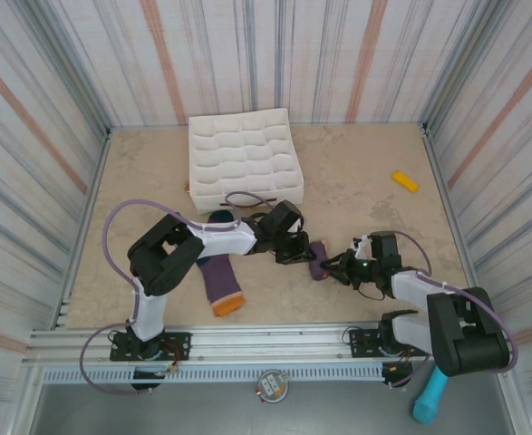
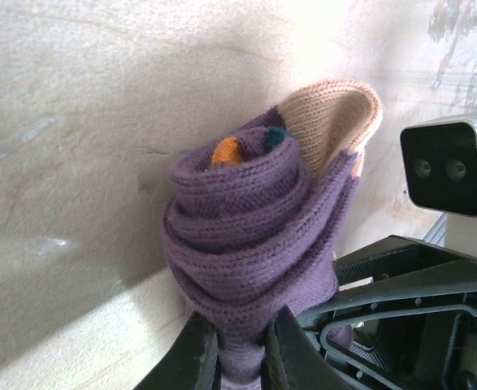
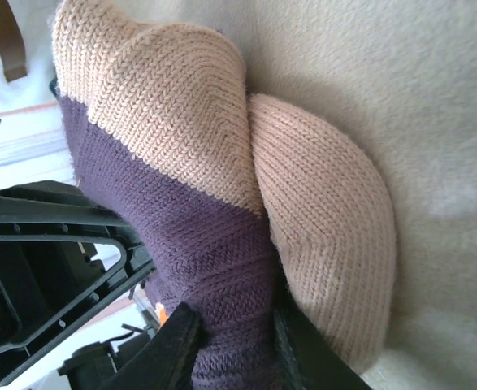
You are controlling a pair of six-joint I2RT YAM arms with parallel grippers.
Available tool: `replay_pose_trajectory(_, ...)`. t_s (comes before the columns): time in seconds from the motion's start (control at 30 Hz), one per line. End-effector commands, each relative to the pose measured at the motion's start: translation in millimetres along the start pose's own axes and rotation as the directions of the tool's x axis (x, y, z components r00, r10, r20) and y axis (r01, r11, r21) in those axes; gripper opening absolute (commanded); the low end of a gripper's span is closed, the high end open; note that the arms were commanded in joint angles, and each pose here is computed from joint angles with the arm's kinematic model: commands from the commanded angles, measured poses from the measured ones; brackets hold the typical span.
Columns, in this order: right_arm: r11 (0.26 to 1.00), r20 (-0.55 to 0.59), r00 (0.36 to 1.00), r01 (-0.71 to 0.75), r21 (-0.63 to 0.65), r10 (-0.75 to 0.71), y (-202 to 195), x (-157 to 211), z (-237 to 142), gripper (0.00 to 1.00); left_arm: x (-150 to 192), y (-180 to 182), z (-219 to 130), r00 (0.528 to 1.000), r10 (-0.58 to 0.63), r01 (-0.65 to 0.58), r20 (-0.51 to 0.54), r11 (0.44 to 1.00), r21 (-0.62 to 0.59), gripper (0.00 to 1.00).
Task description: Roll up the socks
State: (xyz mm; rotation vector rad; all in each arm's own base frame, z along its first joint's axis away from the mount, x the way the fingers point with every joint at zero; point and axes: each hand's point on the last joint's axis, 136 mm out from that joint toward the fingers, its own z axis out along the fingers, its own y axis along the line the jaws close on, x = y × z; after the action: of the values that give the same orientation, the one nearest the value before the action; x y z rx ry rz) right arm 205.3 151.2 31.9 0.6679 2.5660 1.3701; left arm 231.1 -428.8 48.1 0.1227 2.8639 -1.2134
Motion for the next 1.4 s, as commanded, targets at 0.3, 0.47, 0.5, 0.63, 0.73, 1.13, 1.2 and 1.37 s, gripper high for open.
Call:
replay_pose_trajectory(0.3,0.981,0.007,0.99,-0.142,0.132,0.142,-39,15,-3,0.07,10,18,2,0.999,-0.03,0.025,-0.038,0.994,-0.109,0.1)
replay_pose_trajectory(0.47,0.982,-0.004,0.987,-0.159,0.101,0.16,-37,15,1,0.0,11,13,-6,1.0,-0.01,0.008,-0.025,0.995,-0.098,0.46)
replay_pose_trajectory(0.5,0.982,-0.007,0.987,-0.161,0.095,0.163,-36,15,1,0.0,12,13,-6,1.0,-0.011,0.008,-0.026,0.995,-0.095,0.47)
replay_pose_trajectory(0.63,0.982,-0.011,0.986,-0.166,0.088,0.168,-35,14,3,0.0,15,17,0,0.999,-0.025,0.021,-0.04,0.996,-0.092,0.48)
replay_pose_trajectory(0.73,0.982,-0.008,0.985,-0.169,0.084,0.171,-35,12,4,0.0,17,19,5,0.998,-0.034,0.03,-0.048,0.995,-0.094,0.48)
replay_pose_trajectory(1.13,0.986,-0.011,0.988,-0.156,0.059,0.157,-24,5,7,0.13,17,24,16,0.996,-0.063,0.053,-0.07,0.989,-0.134,0.08)
replay_pose_trajectory(1.2,0.988,-0.012,0.99,-0.138,0.069,0.139,-21,3,5,0.18,17,24,16,0.995,-0.056,0.043,-0.083,0.988,-0.151,0.02)
replay_pose_trajectory(1.37,0.993,-0.005,0.997,-0.082,0.085,0.083,-8,-1,-3,0.39,16,26,13,0.993,-0.048,0.027,-0.11,0.983,-0.182,0.0)
